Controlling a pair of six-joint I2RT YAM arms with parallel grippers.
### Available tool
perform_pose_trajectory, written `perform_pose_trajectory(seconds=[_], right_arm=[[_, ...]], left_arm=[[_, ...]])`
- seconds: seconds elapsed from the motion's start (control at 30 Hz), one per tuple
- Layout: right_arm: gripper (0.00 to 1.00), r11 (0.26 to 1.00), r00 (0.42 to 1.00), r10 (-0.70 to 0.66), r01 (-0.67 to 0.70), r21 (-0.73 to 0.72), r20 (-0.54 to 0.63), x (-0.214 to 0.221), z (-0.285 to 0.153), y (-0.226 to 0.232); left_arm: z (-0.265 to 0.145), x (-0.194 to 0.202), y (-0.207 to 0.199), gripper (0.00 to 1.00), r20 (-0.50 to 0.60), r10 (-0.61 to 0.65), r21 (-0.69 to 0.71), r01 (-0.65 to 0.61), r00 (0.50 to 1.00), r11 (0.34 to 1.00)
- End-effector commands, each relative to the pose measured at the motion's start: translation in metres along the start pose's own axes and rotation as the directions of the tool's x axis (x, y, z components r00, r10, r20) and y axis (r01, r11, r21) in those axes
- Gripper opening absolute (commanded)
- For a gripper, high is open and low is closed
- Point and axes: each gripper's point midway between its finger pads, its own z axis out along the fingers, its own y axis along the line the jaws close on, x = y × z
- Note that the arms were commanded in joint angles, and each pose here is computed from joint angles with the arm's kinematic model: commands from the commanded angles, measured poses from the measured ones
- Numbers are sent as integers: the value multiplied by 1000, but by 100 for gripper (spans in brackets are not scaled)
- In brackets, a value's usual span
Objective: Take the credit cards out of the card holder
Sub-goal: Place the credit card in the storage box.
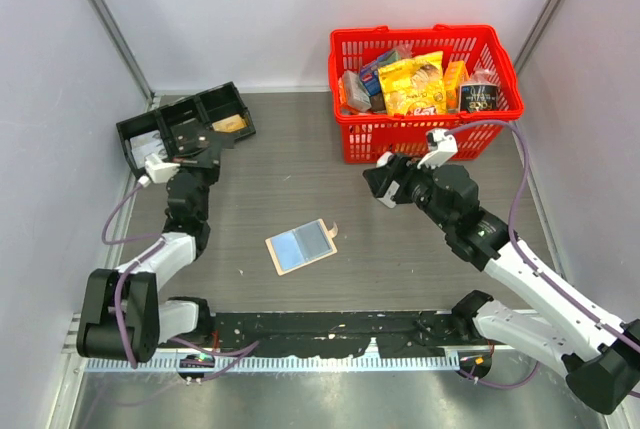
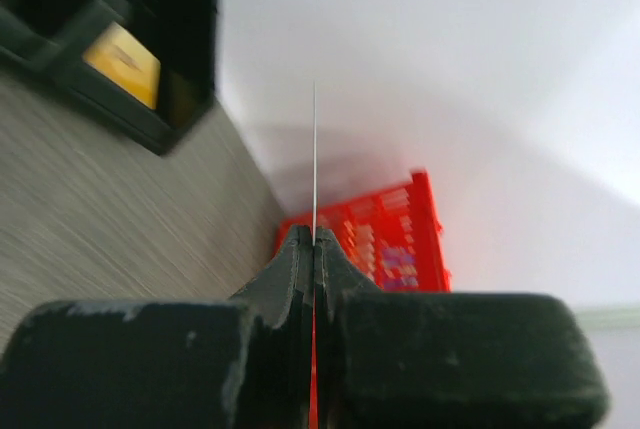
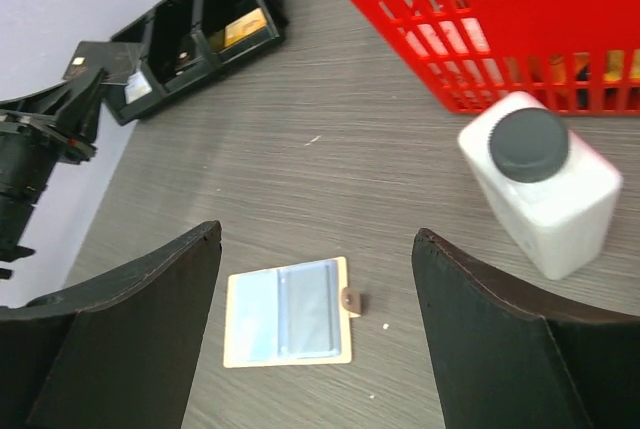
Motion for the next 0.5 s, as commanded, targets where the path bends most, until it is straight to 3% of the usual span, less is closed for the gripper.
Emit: perform_pose_trajectory(seconds=[0.0,0.27,0.47], right_arm=[[81,994,997,-72,71,88,19,-4,-5,-20],[82,982,991,-136,136,133,-11,9,-5,-37],[84,971,983,-185,185,154,-15,10,-7,-45]], left_arm=[[15,-48,39,0,171,12,-144,13,985,990],[62,-98,71,0,311,18,-212,51,950,976],[105,-113,99,0,359,19,-276,86,933,957]])
